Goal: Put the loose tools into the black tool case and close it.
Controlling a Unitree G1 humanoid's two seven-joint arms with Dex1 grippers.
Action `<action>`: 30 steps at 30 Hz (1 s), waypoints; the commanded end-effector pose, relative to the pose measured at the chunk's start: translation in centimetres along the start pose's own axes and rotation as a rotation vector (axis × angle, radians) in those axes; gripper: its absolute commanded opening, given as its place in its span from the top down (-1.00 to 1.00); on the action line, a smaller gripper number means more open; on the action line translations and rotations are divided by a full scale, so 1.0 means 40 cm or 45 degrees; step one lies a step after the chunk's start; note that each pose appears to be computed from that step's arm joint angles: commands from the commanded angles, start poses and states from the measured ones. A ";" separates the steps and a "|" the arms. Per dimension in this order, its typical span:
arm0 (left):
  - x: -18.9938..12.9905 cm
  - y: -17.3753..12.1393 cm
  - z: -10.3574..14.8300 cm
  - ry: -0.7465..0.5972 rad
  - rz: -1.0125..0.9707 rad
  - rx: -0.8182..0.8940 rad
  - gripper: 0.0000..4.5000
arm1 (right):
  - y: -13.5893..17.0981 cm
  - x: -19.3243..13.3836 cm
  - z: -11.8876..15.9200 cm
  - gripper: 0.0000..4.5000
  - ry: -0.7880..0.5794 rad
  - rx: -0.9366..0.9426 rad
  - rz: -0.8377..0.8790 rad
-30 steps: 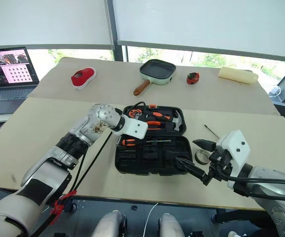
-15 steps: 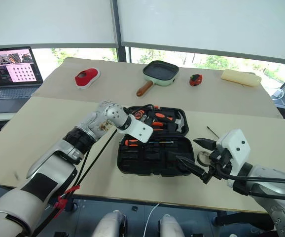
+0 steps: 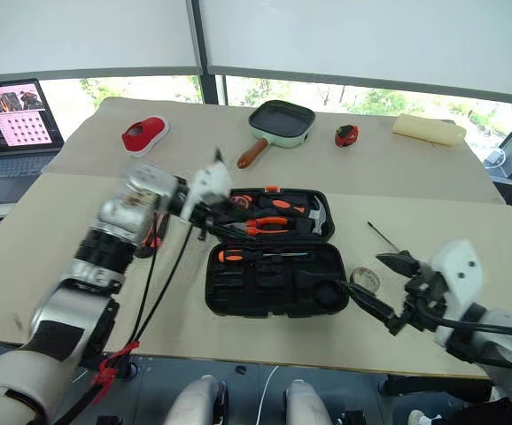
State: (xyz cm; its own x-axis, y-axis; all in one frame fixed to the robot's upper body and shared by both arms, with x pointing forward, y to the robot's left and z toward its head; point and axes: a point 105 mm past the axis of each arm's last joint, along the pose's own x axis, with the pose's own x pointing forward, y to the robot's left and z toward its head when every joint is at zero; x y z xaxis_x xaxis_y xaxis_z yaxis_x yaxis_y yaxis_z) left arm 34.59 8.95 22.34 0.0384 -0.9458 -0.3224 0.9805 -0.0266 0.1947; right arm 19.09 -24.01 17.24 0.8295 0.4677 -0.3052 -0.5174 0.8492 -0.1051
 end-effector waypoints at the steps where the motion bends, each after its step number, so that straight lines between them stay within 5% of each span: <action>1: -0.055 -0.039 0.049 -0.095 -0.041 -0.009 -0.81 | -0.037 -0.107 -0.014 -1.00 0.061 -0.008 -0.133; 3: -0.068 -0.068 0.047 -0.084 -0.084 -0.008 -0.99 | -0.049 -0.160 -0.034 -1.00 0.097 0.041 -0.198; 13: -0.071 -0.154 0.046 -0.055 -0.245 -0.011 -0.99 | -0.082 -0.206 -0.062 -1.00 0.143 0.086 -0.302; 30: -0.040 -0.189 0.026 0.010 -0.222 0.051 -0.99 | -0.302 0.106 -0.125 -1.00 0.362 -0.008 -0.326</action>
State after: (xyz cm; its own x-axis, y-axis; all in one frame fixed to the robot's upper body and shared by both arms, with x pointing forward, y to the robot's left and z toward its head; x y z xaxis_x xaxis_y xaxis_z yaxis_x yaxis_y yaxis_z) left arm 26.97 10.64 21.18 -0.1493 -0.9160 -0.3724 0.9708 -0.2072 0.1206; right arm 26.97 -33.01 12.77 0.8438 0.1808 -0.5053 -0.3070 0.9349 -0.1780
